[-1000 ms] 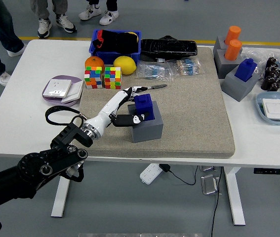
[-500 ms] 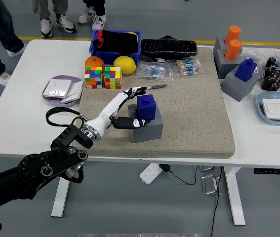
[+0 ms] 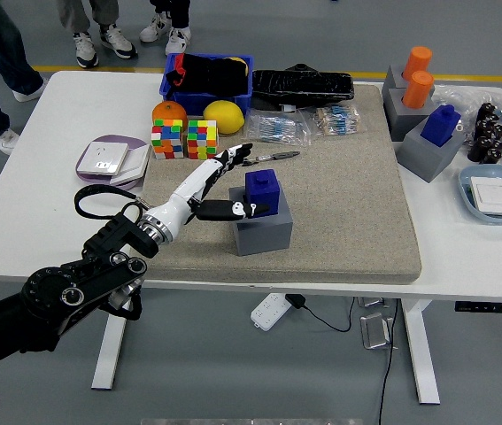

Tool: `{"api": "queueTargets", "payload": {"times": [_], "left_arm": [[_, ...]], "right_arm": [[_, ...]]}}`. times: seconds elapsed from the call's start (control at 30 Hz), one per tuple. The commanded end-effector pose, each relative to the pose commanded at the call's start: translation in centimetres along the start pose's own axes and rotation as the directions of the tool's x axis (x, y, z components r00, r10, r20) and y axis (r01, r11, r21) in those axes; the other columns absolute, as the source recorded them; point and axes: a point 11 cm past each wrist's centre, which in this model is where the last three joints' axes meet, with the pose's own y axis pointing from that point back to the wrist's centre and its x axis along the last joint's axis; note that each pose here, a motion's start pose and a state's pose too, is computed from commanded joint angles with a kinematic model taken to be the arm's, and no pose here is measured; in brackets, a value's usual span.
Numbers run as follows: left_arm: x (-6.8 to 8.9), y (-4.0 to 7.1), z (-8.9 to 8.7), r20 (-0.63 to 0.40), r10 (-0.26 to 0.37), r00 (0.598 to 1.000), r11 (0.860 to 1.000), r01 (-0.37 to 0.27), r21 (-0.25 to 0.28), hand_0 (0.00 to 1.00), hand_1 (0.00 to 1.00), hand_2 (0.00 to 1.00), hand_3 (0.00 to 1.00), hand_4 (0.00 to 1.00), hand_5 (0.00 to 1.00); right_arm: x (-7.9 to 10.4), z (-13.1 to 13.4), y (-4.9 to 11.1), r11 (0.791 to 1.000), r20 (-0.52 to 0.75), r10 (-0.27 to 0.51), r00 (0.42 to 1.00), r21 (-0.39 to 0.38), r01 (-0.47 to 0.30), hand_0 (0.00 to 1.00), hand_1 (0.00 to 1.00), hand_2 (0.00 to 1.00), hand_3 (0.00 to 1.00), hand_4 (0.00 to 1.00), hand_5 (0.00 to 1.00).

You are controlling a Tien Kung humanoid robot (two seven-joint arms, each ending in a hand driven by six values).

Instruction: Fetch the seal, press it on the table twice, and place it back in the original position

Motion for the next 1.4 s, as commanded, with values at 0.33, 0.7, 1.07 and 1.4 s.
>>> {"api": "queueTargets", "payload": {"times": [0.33,0.7,1.07,1.4], "left_arm": [[2.7,1.0,0.7,-0.014,-0.004,1.0,1.0,0.004,0.012,0.998,0.998,0.998,0.998,0.998,0.505],[10.5,2.5,0.6,-0.049,0.244,0.969,0.97,-0.244,-0.01,0.998,0.998,0.998,0.998,0.998,0.537],[17.6,4.8,-3.5,0.083,0.414,0.906,0.899,-0.422,0.121,0.998,0.998,0.998,0.998,0.92,0.397],[19.8,7.1,-6.7,0.091,0.484,0.87,0.842,-0.492,0.224,0.998,0.998,0.969,0.972,0.885,0.35]], "right_arm": [[0.4,0.0,0.1,1.0,0.002,0.009,1.0,0.0,-0.009,0.788,0.704,0.695,0.658,0.779,0.554],[0.4,0.0,0.1,1.0,-0.002,0.009,1.0,-0.002,-0.009,0.787,0.704,0.695,0.657,0.779,0.555],[0.6,0.0,0.1,1.0,-0.003,0.014,1.0,-0.004,-0.014,0.786,0.703,0.695,0.657,0.779,0.557],[0.5,0.4,0.1,1.0,0.0,0.018,1.0,-0.014,-0.018,0.787,0.703,0.695,0.657,0.777,0.557]]}}
